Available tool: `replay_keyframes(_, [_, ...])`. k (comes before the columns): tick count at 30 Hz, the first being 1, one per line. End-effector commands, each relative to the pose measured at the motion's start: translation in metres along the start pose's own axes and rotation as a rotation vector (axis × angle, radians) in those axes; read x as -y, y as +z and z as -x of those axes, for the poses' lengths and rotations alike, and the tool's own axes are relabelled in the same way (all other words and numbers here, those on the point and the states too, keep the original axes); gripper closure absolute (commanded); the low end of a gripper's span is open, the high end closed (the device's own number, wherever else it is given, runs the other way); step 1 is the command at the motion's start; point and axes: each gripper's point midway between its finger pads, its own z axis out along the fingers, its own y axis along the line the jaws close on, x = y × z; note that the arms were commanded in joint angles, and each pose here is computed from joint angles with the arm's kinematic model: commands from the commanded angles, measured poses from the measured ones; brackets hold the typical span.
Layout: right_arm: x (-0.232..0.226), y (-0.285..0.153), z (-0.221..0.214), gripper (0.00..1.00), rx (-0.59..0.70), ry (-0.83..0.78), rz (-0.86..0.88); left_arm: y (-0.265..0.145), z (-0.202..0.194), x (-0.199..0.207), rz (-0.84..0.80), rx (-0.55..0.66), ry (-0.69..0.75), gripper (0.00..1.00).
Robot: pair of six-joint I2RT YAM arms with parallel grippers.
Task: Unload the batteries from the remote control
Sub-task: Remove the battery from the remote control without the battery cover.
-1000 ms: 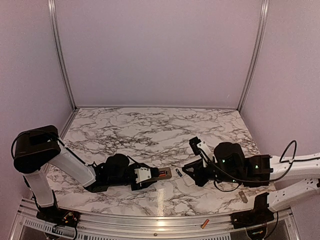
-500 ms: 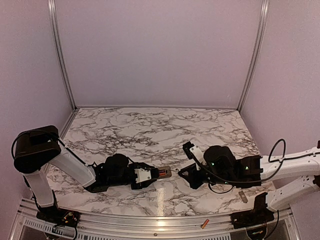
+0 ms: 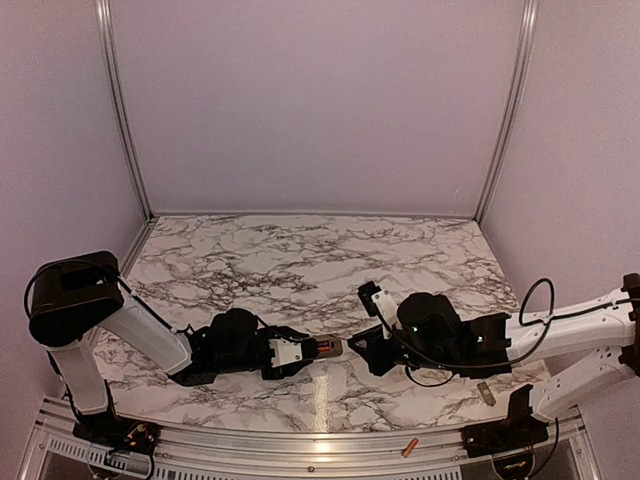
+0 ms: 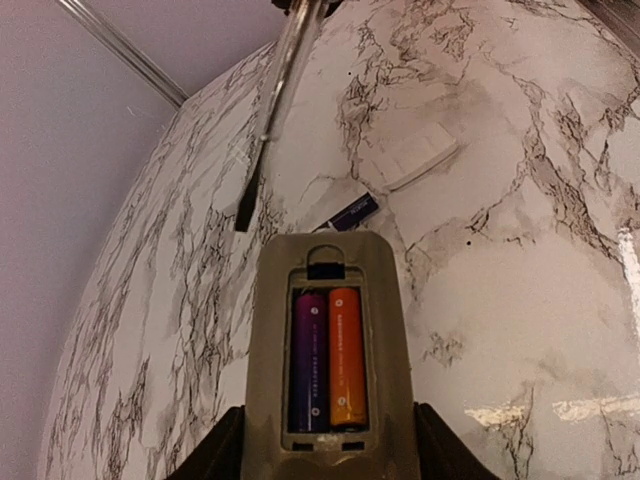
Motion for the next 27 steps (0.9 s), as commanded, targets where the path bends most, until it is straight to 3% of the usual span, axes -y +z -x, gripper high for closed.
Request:
replay_keyframes(1, [-0.002,0.005,0.005,1.00,0.024,0.014,-0.006,0.002,0.001,0.001,0.013,0.015,0.009,1.00])
replay_keyframes(27, [0.008,0.023,-0.016,1.00,-0.033,0.040,-0.059,0.006,-0.002,0.001,0.009,-0.013,0.007,1.00])
